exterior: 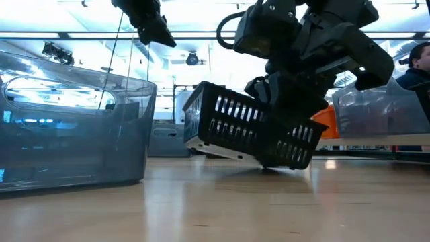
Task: Stack baskets on shelf by color
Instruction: Stack bottom black bin on top of the black bin on the shelf, then stack the top black transparent bin on top of the black transparent bin on the shelf
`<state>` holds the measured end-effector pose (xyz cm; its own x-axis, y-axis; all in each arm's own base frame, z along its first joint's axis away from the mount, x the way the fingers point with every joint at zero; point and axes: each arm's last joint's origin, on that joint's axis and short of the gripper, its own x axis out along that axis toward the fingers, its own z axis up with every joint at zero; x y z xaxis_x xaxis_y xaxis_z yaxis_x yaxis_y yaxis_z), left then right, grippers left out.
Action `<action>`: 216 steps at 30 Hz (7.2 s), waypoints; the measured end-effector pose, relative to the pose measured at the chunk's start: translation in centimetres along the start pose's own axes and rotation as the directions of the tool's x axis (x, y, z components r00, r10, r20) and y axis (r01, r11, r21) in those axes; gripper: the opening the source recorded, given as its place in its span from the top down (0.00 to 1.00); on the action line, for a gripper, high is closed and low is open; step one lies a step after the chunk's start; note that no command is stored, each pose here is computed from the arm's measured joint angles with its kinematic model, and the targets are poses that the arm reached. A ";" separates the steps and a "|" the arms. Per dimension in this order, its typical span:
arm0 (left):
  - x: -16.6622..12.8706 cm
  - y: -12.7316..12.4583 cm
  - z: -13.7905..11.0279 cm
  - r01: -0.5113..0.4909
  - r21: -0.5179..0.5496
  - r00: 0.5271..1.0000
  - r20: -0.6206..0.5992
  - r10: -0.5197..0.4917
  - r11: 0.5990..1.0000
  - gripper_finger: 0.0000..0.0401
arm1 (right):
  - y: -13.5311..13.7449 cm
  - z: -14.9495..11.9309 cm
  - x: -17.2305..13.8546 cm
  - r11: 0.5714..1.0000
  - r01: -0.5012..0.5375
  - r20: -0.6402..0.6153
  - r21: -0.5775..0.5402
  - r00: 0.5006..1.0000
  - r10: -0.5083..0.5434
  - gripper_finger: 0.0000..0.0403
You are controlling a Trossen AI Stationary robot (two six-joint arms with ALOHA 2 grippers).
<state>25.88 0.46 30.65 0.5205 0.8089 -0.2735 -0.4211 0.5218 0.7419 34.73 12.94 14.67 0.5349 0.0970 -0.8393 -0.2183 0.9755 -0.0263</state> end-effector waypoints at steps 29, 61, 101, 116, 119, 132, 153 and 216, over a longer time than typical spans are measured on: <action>-2.8 -3.5 -0.7 0.376 -0.240 0.926 0.078 -0.368 0.895 0.62 | 5.0 4.6 -14.8 0.979 0.013 -0.378 0.204 0.924 0.066 0.97; -3.6 -4.1 -0.6 0.474 -0.252 0.880 0.104 -0.463 0.844 0.65 | 12.8 -1.6 -19.3 0.950 0.248 -0.597 0.193 0.798 -0.087 0.97; -4.2 -4.4 -0.5 0.492 -0.237 0.870 0.118 -0.478 0.838 0.66 | 12.8 -5.0 -19.1 0.943 0.305 -0.644 0.130 0.749 -0.154 0.98; -4.2 -4.4 -0.7 0.491 -0.250 0.871 0.105 -0.481 0.834 0.66 | 12.4 -4.7 -20.0 0.917 0.339 -0.559 0.209 0.811 -0.173 0.86; -4.2 -4.4 -0.7 0.491 -0.250 0.870 0.105 -0.481 0.834 0.66 | 12.6 -4.7 -20.0 0.919 0.329 -0.554 0.217 0.817 -0.161 0.81; -4.2 -4.4 -0.7 0.491 -0.250 0.870 0.105 -0.481 0.834 0.66 | 12.6 -4.6 -20.0 0.919 0.328 -0.554 0.218 0.817 -0.161 0.69; -4.2 -4.4 -0.7 0.491 -0.264 0.871 0.105 -0.481 0.830 0.66 | 10.1 -2.6 -19.0 0.878 0.364 -0.546 0.310 0.824 -0.149 0.69; 1.6 -5.2 -6.8 0.707 -0.280 0.707 0.310 -0.636 0.649 0.85 | -9.3 5.7 -11.2 0.797 0.515 0.059 0.315 0.828 -0.558 0.69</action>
<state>23.84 0.92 22.20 0.8657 0.1560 -0.4756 -0.1135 0.9866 0.1169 35.40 3.93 27.38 0.6124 -0.4527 -0.6481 0.3588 0.8897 -0.2824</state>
